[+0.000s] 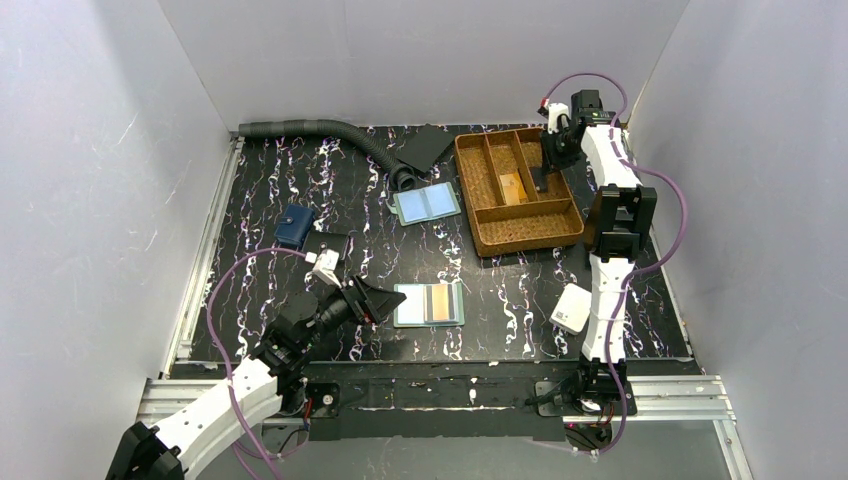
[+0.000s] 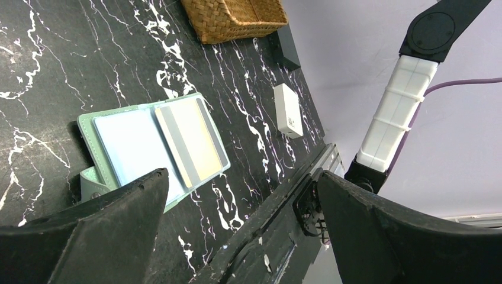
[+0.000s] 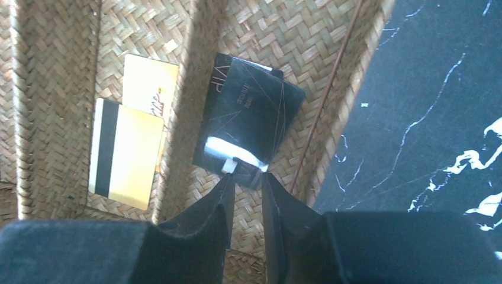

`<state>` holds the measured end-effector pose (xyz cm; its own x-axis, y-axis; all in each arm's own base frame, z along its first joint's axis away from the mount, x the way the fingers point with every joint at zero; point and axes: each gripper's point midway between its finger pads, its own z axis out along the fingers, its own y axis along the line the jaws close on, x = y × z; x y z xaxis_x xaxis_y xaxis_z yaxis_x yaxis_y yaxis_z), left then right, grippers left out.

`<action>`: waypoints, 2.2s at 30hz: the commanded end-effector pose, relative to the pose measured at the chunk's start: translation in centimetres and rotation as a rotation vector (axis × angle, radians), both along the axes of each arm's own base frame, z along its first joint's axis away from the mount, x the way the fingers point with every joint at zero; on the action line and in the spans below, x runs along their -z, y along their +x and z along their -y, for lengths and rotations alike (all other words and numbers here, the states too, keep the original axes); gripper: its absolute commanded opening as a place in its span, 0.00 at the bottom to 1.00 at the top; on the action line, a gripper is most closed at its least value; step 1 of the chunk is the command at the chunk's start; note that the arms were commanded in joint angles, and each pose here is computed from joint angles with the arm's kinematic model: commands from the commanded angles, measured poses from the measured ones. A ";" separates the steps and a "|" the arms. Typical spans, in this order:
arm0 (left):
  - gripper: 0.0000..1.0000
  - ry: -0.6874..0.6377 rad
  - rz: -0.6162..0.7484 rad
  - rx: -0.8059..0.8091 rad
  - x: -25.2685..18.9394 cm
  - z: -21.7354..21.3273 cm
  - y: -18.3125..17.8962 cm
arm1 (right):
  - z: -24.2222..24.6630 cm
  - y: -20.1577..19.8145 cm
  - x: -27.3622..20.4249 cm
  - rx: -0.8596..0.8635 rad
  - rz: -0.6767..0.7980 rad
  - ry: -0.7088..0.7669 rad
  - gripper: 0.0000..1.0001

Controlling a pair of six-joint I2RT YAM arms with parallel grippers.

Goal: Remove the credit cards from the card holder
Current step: Place the credit card in the storage box, then remove the credit card from the card holder.

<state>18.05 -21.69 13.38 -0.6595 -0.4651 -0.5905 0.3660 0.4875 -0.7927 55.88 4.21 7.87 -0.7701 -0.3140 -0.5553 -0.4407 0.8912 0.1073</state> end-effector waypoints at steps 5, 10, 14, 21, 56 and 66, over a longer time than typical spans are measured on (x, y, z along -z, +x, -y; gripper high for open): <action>0.96 -0.042 0.056 0.001 -2.8 0.2 0.3 | 2.1 2.1 -4.6 0.074 0.142 -0.102 0.35; 0.98 -0.059 0.025 -0.002 -2.7 0.3 0.3 | 2.0 1.4 -7.1 0.062 0.185 -0.100 0.37; 0.98 -0.089 -0.066 -0.018 -1.8 0.4 0.3 | 0.5 -1.0 -9.6 -0.005 0.215 -0.040 0.41; 0.98 -0.071 -0.106 0.072 -1.8 1.6 -0.5 | -3.3 -8.3 -11.8 -0.153 0.250 0.144 0.46; 0.98 0.361 -0.322 0.137 2.1 4.2 1.1 | -10.0 -26.5 -10.3 -0.439 0.261 0.667 0.50; 0.98 0.421 -0.431 0.119 2.4 4.2 1.0 | -10.0 -26.4 -10.8 -0.434 0.268 0.662 0.50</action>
<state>18.91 -26.05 9.85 -0.9102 -0.1614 -0.3814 0.1459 0.7370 -0.6600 28.99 14.07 16.94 -0.5203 -0.1068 -0.8473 -0.7894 0.4387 0.4294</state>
